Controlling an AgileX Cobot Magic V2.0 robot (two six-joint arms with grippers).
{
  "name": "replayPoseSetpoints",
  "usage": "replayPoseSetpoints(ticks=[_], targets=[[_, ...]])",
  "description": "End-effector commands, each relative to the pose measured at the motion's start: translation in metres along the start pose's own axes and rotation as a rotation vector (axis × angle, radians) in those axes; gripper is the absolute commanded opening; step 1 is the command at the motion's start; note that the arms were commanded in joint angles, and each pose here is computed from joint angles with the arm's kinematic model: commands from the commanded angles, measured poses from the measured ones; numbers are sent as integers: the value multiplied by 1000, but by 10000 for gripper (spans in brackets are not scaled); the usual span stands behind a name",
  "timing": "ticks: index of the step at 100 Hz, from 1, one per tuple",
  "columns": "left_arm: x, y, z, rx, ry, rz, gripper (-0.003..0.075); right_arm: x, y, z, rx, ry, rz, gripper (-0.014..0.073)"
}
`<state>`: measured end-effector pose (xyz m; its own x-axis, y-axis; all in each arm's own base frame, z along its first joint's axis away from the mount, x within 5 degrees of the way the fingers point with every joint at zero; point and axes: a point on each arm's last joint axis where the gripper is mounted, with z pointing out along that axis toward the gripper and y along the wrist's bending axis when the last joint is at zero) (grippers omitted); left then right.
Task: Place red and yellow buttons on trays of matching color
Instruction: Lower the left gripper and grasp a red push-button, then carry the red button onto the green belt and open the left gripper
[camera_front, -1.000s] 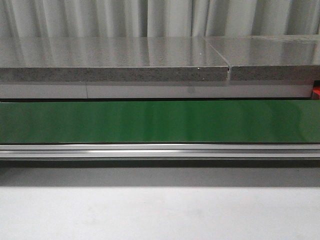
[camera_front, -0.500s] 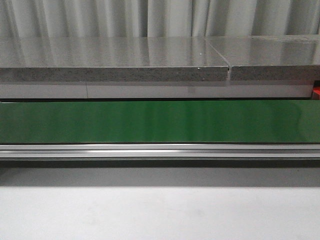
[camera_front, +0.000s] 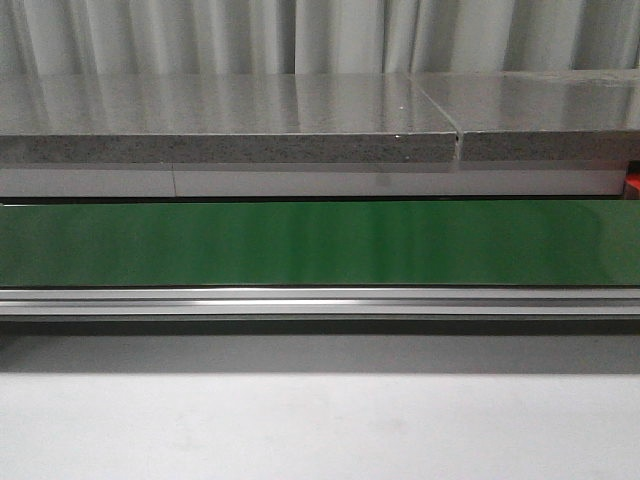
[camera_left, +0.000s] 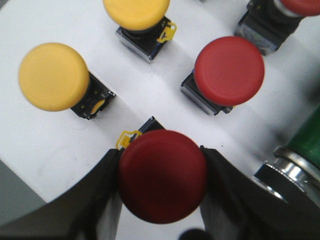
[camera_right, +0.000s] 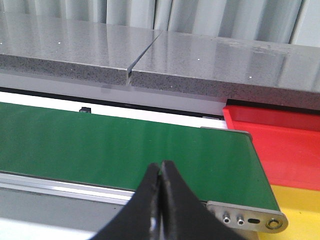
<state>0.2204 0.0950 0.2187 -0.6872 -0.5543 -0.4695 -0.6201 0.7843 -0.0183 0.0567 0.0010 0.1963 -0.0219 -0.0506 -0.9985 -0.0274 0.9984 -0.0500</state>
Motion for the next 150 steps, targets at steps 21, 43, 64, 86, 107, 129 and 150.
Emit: replayPoseSetpoints(ticks=[21,43,64,86,107,129,150], targets=[[-13,-1,-79,105,-224,17,95,-11,0,-2,-5,-104,-16,-68],[-28,-28,-119,211,-281,153,95,-11,0,-2,-5,-104,-16,-68],[-38,-59,-134,288,-304,252,95,-11,0,-2,-5,-104,-16,-68],[-45,-94,-114,299,-217,356,95,-11,0,-2,-5,-104,-16,-68],[-51,-117,-86,285,-144,392,95,-11,0,-2,-5,-104,-16,-68],[-52,-126,-60,260,-83,405,96,-11,0,-2,-5,-104,-16,-68],[-52,-130,-49,256,-65,408,106,-11,0,-2,-5,-104,-16,-68]])
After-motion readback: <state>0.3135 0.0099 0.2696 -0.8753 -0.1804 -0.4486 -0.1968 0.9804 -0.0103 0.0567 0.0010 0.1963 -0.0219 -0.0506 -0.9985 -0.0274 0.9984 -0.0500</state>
